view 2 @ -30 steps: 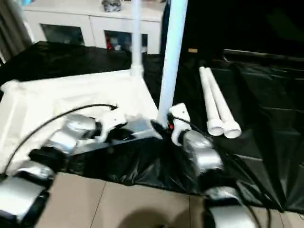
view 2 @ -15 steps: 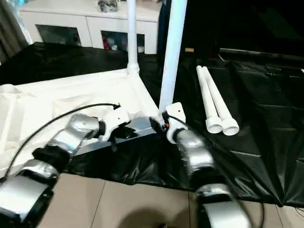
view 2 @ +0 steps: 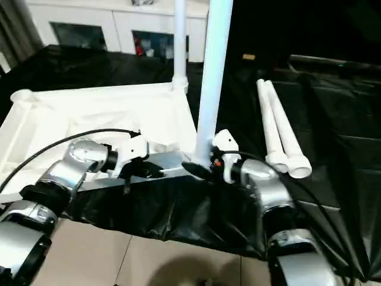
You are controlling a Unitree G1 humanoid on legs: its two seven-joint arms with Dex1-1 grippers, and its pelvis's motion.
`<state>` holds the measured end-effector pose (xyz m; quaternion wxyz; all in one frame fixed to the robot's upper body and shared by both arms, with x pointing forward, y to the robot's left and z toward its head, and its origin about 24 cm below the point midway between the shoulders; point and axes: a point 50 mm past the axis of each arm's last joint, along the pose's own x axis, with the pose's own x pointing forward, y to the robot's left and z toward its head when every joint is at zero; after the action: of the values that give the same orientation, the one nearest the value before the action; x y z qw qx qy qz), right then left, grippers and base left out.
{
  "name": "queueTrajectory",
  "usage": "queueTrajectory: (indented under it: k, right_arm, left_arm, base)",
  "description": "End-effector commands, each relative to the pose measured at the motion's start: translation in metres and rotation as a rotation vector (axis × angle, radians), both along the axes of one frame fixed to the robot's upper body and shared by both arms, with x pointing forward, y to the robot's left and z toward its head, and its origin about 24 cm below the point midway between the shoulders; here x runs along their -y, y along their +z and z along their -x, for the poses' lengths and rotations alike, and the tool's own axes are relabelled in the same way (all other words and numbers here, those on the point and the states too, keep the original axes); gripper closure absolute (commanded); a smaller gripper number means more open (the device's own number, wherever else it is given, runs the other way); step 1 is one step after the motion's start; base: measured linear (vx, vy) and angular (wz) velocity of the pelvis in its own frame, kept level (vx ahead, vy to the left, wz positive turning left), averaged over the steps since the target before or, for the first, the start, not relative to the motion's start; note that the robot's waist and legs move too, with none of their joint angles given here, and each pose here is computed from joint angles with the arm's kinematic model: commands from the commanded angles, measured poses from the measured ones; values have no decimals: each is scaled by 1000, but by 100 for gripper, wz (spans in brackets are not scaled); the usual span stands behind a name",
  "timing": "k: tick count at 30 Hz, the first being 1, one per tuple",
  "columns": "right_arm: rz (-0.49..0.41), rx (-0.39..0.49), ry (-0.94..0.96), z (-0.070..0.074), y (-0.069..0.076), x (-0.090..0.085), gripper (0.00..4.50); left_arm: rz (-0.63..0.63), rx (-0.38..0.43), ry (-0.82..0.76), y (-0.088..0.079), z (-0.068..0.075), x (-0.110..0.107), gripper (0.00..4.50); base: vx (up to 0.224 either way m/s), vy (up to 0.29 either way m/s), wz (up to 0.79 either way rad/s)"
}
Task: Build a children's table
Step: Rotate leg to tighten
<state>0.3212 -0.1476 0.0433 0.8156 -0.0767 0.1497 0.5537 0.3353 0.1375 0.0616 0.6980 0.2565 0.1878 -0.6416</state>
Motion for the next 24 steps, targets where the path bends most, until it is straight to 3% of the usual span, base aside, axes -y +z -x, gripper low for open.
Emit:
queueTrajectory:
  k: [1, 7, 13, 17, 20, 24]
  right_arm:
    - [5, -24, 78, 4, -2, -9, 108]
    - [43, -45, 171, 8, -1, -6, 157]
    - [13, -54, 164, 8, -2, -10, 177]
    - [-56, -49, -9, 6, -10, -20, 178]
    - [-39, -43, -107, 2, -15, -23, 178]
    - [-18, -32, -384, -8, -28, -37, 180]
  left_arm:
    - [-18, -12, -76, -1, 4, 7, 450]
    - [-44, -36, -129, 0, 7, -1, 450]
    - [-37, -32, -112, 0, 5, -1, 450]
    - [-8, 32, 60, 1, -8, 11, 450]
    - [14, 43, 105, 2, -11, 17, 450]
    - [51, 62, 184, 0, -15, 43, 450]
  base:
    - [0, 0, 0]
    - [0, 0, 0]
    - [0, 0, 0]
    - [0, 0, 0]
    - [0, 0, 0]
    - [0, 0, 0]
